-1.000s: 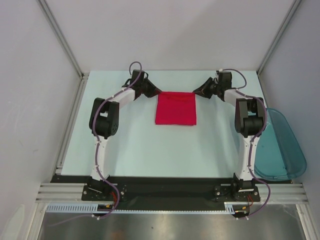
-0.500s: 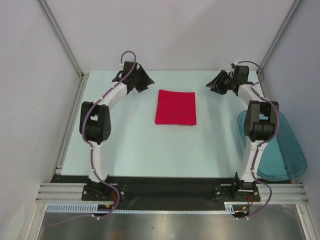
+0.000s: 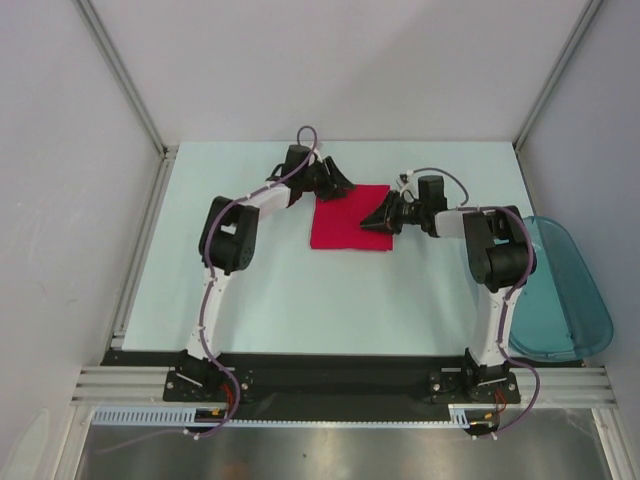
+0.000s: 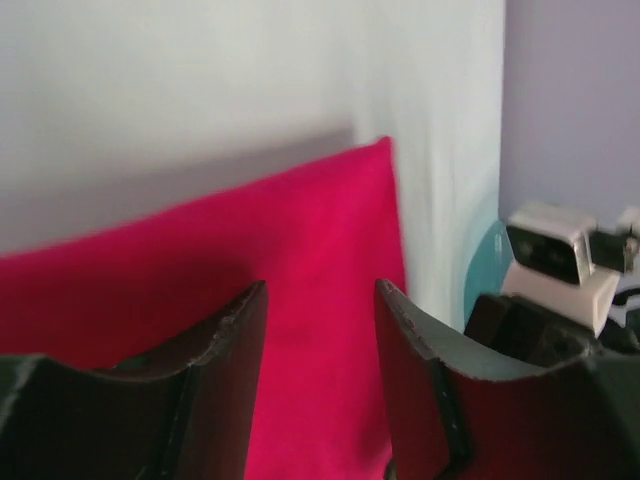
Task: Fold and stack the t-shirts
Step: Fold the tshirt
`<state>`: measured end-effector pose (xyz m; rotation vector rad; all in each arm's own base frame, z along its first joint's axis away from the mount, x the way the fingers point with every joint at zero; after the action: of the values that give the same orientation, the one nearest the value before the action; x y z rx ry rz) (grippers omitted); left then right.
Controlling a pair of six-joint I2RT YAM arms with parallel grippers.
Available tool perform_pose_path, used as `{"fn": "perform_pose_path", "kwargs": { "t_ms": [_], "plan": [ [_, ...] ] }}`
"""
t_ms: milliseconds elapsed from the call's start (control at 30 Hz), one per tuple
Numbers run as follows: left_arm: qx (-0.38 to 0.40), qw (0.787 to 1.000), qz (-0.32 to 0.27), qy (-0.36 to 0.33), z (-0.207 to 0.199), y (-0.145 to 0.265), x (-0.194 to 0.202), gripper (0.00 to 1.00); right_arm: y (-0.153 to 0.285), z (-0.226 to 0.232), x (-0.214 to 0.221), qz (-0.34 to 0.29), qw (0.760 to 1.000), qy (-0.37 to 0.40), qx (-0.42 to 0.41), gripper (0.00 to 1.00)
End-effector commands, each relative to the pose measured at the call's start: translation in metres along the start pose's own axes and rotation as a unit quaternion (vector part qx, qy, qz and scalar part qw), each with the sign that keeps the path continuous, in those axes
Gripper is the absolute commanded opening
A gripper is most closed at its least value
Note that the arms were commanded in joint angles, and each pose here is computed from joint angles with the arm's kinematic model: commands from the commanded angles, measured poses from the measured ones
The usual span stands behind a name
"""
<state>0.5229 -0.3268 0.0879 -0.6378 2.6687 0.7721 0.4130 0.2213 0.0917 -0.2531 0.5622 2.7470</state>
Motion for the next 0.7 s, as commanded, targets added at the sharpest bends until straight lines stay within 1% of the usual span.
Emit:
{"fn": "perform_pose_path", "kwargs": {
  "t_ms": [0, 33, 100, 133, 233, 267, 300, 367, 400, 433, 467, 500, 533, 567, 600, 667],
  "plan": [
    [0.03, 0.999, -0.019, 0.018, 0.016, -0.001, -0.035, 0.51, 0.007, -0.02, 0.005, 0.0, 1.0, 0.005, -0.012, 0.25],
    [0.027, 0.999, -0.024, 0.019, 0.02, -0.001, -0.042, 0.52, 0.011, -0.027, 0.007, -0.004, 1.0, -0.003, -0.008, 0.25],
    [0.015, 0.999, -0.021, 0.033, 0.043, -0.004, -0.044, 0.52, 0.021, -0.042, 0.011, -0.011, 1.0, -0.015, -0.004, 0.25],
    [0.014, 0.999, -0.03, 0.033, 0.047, 0.0, -0.056, 0.52, 0.029, -0.05, 0.005, -0.023, 1.0, -0.013, 0.003, 0.25],
    [0.009, 0.999, -0.018, 0.04, 0.054, 0.008, -0.064, 0.52, 0.046, -0.06, -0.004, -0.038, 0.999, -0.014, 0.023, 0.25],
    [0.014, 0.999, -0.018, 0.043, 0.049, 0.012, -0.065, 0.52, 0.048, -0.057, -0.007, -0.039, 0.999, -0.013, 0.024, 0.25],
    [0.026, 0.999, -0.022, 0.031, 0.031, 0.023, -0.067, 0.53, 0.05, -0.055, -0.009, -0.042, 0.999, -0.01, 0.025, 0.25],
    [0.031, 0.999, -0.03, 0.005, 0.011, 0.038, -0.069, 0.56, 0.057, -0.042, -0.016, -0.052, 0.998, 0.001, 0.028, 0.25],
    [0.034, 0.999, -0.034, -0.005, -0.008, 0.053, -0.067, 0.56, 0.058, -0.036, -0.021, -0.057, 0.998, 0.011, 0.028, 0.25],
    [0.033, 0.998, -0.043, -0.014, -0.018, 0.063, -0.068, 0.57, 0.061, -0.027, -0.027, -0.069, 0.997, 0.021, 0.027, 0.25],
    [0.033, 0.998, -0.046, -0.023, -0.025, 0.071, -0.065, 0.57, 0.061, -0.024, -0.029, -0.073, 0.997, 0.015, 0.026, 0.26],
    [0.032, 0.998, -0.043, -0.024, -0.036, 0.085, -0.054, 0.58, 0.061, -0.019, -0.036, -0.079, 0.996, 0.019, 0.021, 0.25],
    [0.043, 0.997, -0.051, -0.035, -0.044, 0.091, -0.052, 0.58, 0.06, -0.014, -0.041, -0.085, 0.996, 0.022, 0.015, 0.25],
    [0.051, 0.996, -0.055, -0.04, -0.05, 0.094, -0.047, 0.58, 0.056, -0.016, -0.042, -0.085, 0.996, 0.006, 0.011, 0.25],
    [0.046, 0.998, -0.039, -0.028, -0.041, 0.095, -0.026, 0.58, 0.055, -0.013, -0.046, -0.089, 0.996, 0.003, 0.005, 0.26],
    [0.081, 0.995, -0.045, -0.033, -0.06, 0.106, -0.014, 0.58, 0.053, -0.013, -0.053, -0.101, 0.995, 0.002, -0.007, 0.25]
  ]
}}
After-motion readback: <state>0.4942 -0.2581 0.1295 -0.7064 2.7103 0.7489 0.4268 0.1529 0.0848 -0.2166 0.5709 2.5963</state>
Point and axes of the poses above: each gripper's point midway between its finger pads, its own y axis back along the fingers, its own z axis along the line the jaws close on, x = y × z, the point moved 2 cm from there along y, back along the fingers
